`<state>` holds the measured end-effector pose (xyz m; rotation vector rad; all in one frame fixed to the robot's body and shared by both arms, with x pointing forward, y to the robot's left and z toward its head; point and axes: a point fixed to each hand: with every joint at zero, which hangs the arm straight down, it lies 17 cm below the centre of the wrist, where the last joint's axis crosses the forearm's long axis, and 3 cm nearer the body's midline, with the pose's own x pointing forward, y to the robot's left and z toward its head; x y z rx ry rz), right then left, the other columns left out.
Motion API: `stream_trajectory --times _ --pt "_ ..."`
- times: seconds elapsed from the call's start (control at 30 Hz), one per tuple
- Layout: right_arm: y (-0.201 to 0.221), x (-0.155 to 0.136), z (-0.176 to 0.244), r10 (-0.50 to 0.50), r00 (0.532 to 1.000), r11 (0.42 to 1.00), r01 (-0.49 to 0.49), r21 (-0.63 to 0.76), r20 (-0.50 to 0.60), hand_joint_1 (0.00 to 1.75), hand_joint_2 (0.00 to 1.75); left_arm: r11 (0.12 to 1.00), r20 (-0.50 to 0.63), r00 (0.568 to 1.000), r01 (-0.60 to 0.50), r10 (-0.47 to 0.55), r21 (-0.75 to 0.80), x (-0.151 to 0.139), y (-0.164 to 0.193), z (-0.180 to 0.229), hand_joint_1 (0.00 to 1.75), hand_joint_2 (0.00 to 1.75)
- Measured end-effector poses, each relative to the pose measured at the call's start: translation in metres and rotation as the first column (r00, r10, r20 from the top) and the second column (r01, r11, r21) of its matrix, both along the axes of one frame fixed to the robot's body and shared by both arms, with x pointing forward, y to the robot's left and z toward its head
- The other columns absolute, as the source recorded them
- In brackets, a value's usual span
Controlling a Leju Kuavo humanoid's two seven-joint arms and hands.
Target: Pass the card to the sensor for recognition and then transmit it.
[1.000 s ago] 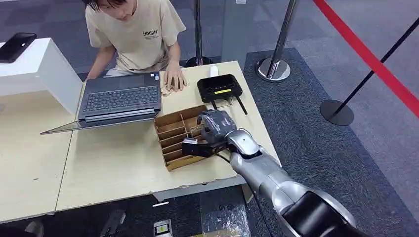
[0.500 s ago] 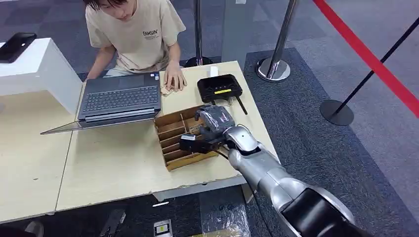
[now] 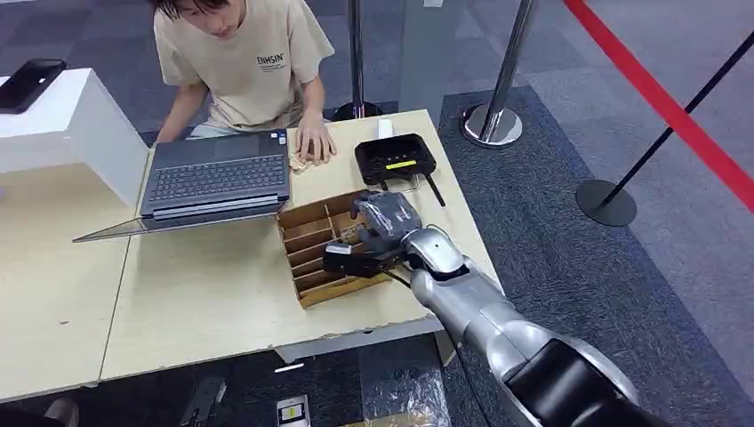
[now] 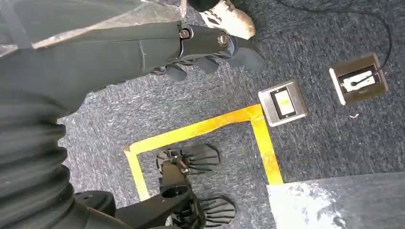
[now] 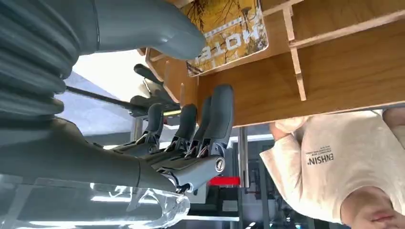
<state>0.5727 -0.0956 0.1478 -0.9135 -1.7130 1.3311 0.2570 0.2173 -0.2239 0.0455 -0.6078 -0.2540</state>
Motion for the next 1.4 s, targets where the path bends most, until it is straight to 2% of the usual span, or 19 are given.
stream_trajectory --times 0.37,0.47,0.97,1.0,1.03,1.07,1.1,1.13,1.17,1.4 --pt "0.003 -0.004 -0.009 0.004 1.000 1.000 -0.005 -0.012 -0.016 0.79 1.75 1.000 0.002 1.000 -0.001 0.001 -0.005 0.002 -0.002 0.001 0.00 1.75" --pt "0.004 -0.004 -0.011 0.004 1.000 1.000 -0.004 -0.013 -0.023 0.86 1.75 1.000 0.003 1.000 0.001 -0.001 -0.006 0.003 -0.002 0.001 0.00 1.75" --pt "0.004 -0.008 -0.020 0.002 0.999 1.000 -0.003 -0.018 -0.042 0.96 1.75 1.000 0.004 1.000 -0.005 0.005 -0.015 0.005 -0.006 0.003 0.00 1.75" --pt "0.004 -0.008 -0.021 0.002 0.999 1.000 -0.003 -0.018 -0.043 1.12 1.75 1.000 0.004 1.000 -0.006 0.006 -0.015 0.005 -0.006 0.003 0.00 1.75" --pt "0.004 -0.008 -0.021 0.003 0.999 1.000 -0.004 -0.018 -0.043 1.12 1.75 1.000 0.004 1.000 -0.006 0.006 -0.015 0.005 -0.006 0.003 0.00 1.75" --pt "0.003 -0.008 -0.021 0.002 0.999 1.000 -0.003 -0.019 -0.044 1.41 1.75 1.000 0.004 1.000 -0.006 0.006 -0.015 0.005 -0.006 0.003 0.00 1.75" --pt "0.003 -0.008 -0.021 0.002 0.999 1.000 -0.003 -0.019 -0.044 1.59 1.75 1.000 0.004 1.000 -0.006 0.006 -0.015 0.005 -0.006 0.003 0.00 1.75" --pt "0.003 -0.008 -0.021 0.002 0.999 1.000 -0.003 -0.018 -0.044 1.59 1.75 1.000 0.003 1.000 -0.006 0.006 -0.015 0.005 -0.006 0.003 0.00 1.75" --pt "0.003 -0.008 -0.022 0.002 0.999 1.000 -0.003 -0.018 -0.044 1.75 1.75 1.000 0.002 1.000 -0.007 0.007 -0.014 0.005 -0.006 0.003 0.00 1.75" --pt "0.002 -0.008 -0.021 0.003 0.999 1.000 -0.003 -0.006 -0.041 1.75 1.75 1.000 0.002 1.000 -0.009 0.009 -0.011 0.005 -0.005 0.002 0.00 1.75"
